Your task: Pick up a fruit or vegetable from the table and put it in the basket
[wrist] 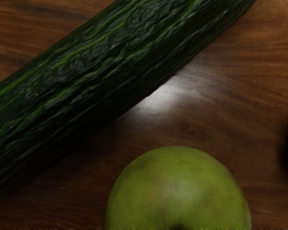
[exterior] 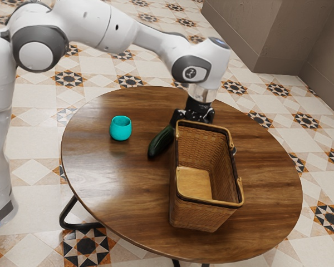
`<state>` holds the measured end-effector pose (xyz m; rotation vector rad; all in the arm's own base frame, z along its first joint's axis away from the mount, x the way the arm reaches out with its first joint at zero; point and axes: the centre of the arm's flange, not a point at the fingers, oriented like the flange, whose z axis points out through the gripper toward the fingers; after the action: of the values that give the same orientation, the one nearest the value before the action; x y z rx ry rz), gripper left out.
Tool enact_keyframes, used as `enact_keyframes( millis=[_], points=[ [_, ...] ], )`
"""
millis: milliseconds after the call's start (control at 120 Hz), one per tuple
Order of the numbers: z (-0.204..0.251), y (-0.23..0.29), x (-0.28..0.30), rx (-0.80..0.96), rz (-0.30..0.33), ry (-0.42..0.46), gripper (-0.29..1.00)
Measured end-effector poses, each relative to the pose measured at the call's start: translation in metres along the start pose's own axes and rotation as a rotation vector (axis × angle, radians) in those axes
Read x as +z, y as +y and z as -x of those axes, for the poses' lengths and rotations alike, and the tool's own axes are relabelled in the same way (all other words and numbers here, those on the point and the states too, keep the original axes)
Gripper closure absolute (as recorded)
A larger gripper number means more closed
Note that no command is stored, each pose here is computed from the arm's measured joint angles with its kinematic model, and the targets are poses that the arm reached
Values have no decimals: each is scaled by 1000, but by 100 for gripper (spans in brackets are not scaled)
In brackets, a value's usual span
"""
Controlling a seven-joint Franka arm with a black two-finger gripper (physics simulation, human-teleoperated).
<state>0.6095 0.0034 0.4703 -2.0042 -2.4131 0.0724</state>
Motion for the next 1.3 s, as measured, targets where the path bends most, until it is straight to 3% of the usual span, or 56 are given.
enact_keyframes(
  millis=[700,925,1083,1183,1300],
  points=[
    [-4,25,55,-44,-25,-41,1],
    [-7,24,51,-62,-36,-82,36],
    [-10,23,-27,-52,7,-105,40],
    [-19,8,-104,-42,43,-96,34],
    [-12,-11,-153,-18,24,-62,33]
  ],
)
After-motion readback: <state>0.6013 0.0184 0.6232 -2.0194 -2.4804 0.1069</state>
